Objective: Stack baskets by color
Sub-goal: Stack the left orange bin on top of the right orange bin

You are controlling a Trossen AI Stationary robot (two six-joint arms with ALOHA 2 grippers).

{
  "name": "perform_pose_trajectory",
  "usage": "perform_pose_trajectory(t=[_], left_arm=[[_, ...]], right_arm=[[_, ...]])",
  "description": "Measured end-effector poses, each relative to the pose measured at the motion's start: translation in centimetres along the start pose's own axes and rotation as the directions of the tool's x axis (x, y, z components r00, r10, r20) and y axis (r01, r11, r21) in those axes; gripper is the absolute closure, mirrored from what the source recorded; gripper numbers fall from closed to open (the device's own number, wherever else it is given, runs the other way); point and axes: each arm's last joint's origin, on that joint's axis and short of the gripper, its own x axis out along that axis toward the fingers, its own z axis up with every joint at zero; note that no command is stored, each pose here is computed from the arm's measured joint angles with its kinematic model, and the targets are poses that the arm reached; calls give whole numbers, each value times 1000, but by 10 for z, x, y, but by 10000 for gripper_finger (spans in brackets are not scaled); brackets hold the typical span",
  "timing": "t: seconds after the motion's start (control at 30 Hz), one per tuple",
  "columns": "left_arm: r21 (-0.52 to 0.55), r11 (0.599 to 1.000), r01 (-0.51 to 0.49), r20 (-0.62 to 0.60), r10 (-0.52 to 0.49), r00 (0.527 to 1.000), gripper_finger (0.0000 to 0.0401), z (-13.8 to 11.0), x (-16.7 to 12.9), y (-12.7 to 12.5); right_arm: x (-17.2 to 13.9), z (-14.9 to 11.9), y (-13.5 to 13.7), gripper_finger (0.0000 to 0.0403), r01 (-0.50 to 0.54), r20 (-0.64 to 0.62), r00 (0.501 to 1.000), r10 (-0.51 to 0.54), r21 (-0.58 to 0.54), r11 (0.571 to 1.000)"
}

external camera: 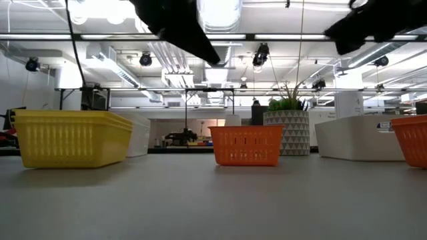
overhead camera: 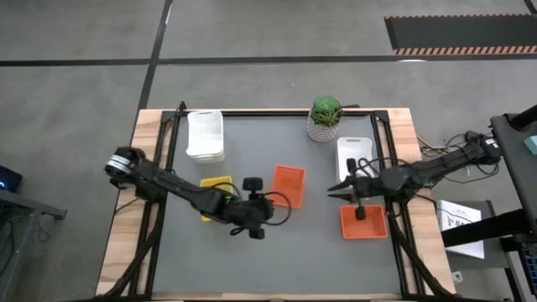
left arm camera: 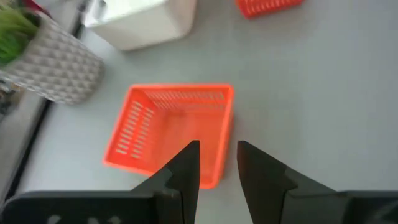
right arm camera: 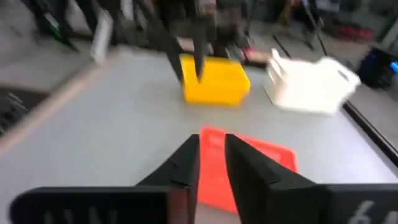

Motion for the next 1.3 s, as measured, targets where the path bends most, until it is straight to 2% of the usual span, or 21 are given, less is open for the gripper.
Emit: perform_pose_trajectory(t=[0.1,0.2,0.37,0.47,0.67,0.83,1.07,1.13,1.23,1.3], left_arm=[[-11,1000,-22,58,23,998,311,-7,-12,6],[-5,999,-37,126,37,991,311,-14,-23,14],[70,995,-72,241,53,969,311,-26,-40,27],[47,994,-102,305,84,949,311,-32,-52,37],[-58,995,-86,369,101,924,311,-48,-64,46],[-58,995,-80,373,96,923,311,-59,-66,47],[-55,995,-80,370,94,924,311,-61,-65,46],[-56,995,-79,371,94,924,311,-61,-66,46],[-54,995,-80,369,94,924,311,-61,-65,46],[-53,995,-80,368,94,925,311,-62,-65,46]], right_arm=[[10,3,0,303,63,-59,996,-64,-14,998],[19,19,-1,277,91,-85,992,-89,14,996],[38,31,-4,255,100,-286,954,-89,24,995],[51,41,-8,251,88,-365,928,-76,16,996],[75,45,-23,245,-17,-586,809,49,59,998],[94,38,-40,243,-90,-740,672,34,-36,995],[132,26,-52,255,-293,-808,589,30,-179,939],[142,28,-52,259,-336,-810,586,30,-209,919],[155,32,-54,262,-394,-829,559,34,-229,890],[163,29,-54,263,-433,-855,517,41,-220,874]])
